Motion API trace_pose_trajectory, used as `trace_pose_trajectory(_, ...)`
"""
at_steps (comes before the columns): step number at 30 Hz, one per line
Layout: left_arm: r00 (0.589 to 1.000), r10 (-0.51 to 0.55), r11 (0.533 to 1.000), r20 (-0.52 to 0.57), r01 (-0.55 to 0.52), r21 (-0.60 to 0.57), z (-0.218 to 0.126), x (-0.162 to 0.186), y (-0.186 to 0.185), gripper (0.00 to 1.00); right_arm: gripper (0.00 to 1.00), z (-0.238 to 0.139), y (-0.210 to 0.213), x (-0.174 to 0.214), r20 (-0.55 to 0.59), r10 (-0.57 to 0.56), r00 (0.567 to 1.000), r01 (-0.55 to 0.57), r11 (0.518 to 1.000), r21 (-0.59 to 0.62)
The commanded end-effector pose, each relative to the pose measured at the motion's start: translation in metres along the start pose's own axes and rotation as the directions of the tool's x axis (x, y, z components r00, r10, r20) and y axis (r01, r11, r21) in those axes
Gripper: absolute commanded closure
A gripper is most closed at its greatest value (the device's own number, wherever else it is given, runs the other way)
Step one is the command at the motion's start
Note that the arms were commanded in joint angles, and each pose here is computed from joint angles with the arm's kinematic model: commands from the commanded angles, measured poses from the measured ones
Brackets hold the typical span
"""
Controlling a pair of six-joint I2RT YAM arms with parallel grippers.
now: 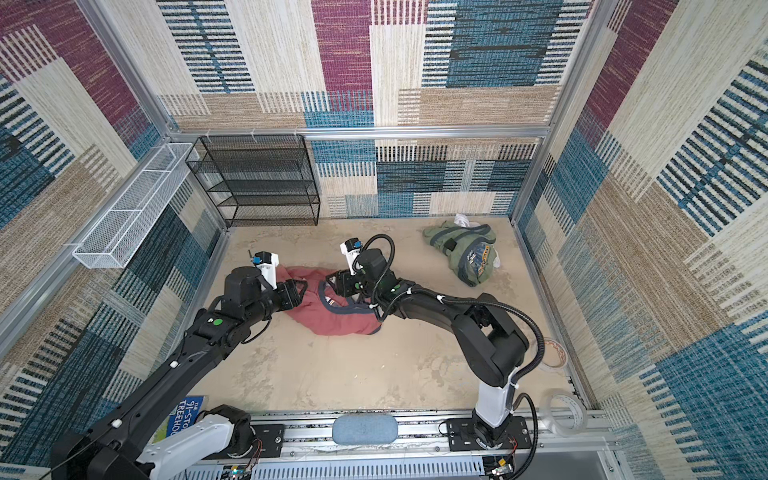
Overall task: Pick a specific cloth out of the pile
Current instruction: 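Lower the pink tank top onto the table near the left gripper and release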
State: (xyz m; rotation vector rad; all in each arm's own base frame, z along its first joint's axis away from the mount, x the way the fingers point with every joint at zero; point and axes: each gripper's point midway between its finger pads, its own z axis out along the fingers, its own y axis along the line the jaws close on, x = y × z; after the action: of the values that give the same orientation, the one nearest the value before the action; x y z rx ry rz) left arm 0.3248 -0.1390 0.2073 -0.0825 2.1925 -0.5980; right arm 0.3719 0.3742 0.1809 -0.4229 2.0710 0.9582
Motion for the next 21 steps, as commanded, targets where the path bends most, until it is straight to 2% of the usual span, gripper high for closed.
trace_pose_trajectory(1, 0.999, 0.046, 0.998, 0.017, -0.046, 0.05, 0.015, -0.005, -0.022, 0.43, 0.43, -0.027, -0.011, -0.016, 0.073, 0.043, 0.996, -0.044, 0.999, 0.023)
trace_pose_trajectory(8, 0.974, 0.179, 0.981, -0.137, -0.165, 0.104, 0.056, 0.044, -0.059, 0.43, 0.44, -0.092, -0.055, -0.022, 0.153, 0.067, 0.986, -0.091, 0.984, 0.154)
trace_pose_trajectory(17, 0.961, 0.22, 0.966, -0.169, -0.191, 0.172, 0.072, 0.052, -0.089, 0.43, 0.43, -0.133, -0.074, -0.029, 0.211, 0.06, 0.976, -0.108, 0.969, 0.223)
trace_pose_trajectory(21, 0.949, 0.238, 0.959, -0.205, -0.195, 0.207, 0.076, 0.068, -0.104, 0.49, 0.43, -0.144, -0.084, -0.036, 0.218, 0.07, 0.973, -0.12, 0.966, 0.229)
